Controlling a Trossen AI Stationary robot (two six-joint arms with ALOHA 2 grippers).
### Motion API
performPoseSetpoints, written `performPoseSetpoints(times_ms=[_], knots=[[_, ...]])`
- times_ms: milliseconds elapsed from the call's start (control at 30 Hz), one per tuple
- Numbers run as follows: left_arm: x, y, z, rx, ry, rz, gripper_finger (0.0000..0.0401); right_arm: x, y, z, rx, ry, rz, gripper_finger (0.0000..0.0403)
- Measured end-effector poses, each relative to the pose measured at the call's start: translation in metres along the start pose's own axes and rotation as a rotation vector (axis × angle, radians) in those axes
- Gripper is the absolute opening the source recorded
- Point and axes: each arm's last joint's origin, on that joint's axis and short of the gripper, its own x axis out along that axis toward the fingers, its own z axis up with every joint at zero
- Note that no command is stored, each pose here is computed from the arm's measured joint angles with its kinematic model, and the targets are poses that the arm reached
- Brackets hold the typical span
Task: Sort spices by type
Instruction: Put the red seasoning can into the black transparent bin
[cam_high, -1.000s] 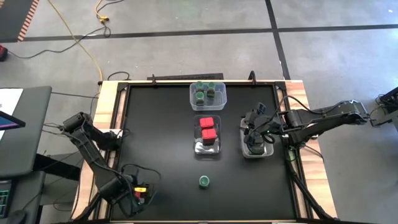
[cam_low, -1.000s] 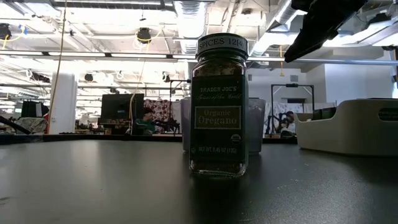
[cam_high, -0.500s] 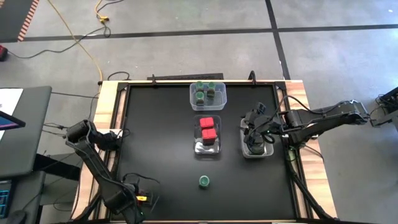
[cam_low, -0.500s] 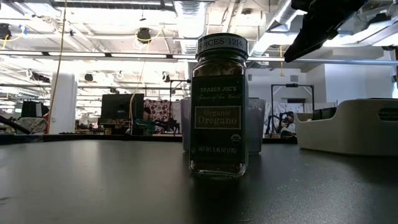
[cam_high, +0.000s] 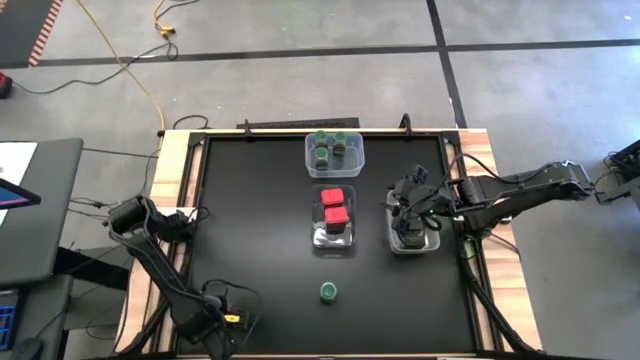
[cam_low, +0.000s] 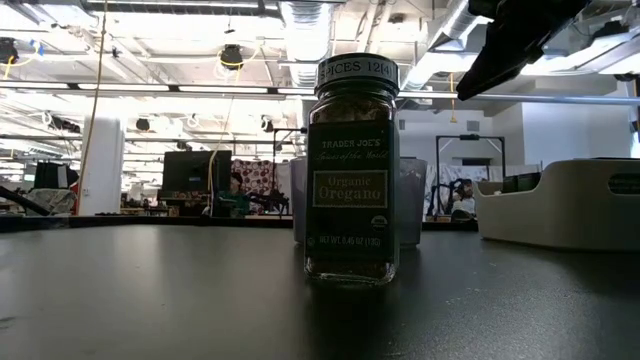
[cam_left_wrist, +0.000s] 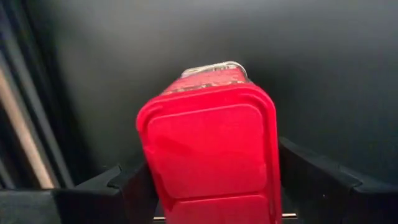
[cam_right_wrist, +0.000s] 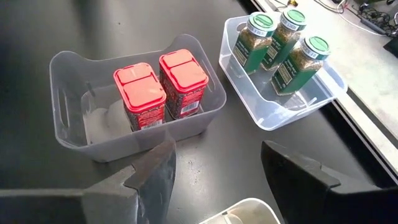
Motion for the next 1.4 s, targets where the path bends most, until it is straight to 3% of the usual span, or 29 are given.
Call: performPoseSetpoints(times_ms=[167,367,600,733,1000,1233,1400], knots=[[0.003,-0.004,0.002,-0.01,0.015,-0.014,0.0266,0.0,0.0,0.0,-0.001,0.0,0.0,0.0265],[0.002,-0.009,0.01,0.002,-0.003,0.002,0.0203,0.0,0.0,0.0,-0.001,0.0,0.0,0.0265],[-0.009,-0.021,0.04,0.053,-0.06,0.02,0.0203,0.0,0.0,0.0,-0.009,0.0,0.0,0.0265],[-0.033,-0.029,0.074,0.086,-0.139,-0.061,0.0203,0.0,0.0,0.0,-0.009,-0.002,0.001,0.0265],[-0.1,-0.051,0.164,0.212,-0.348,-0.301,0.0203,0.0,0.0,0.001,-0.003,-0.013,0.003,0.0265],[-0.162,-0.102,0.235,0.468,-0.52,-0.524,0.0203,0.0,0.001,0.001,-0.004,-0.006,0.023,0.0265],[-0.185,-0.145,0.263,0.703,-0.608,-0.521,0.0203,0.0,0.002,0.001,-0.008,-0.002,0.041,0.0265]])
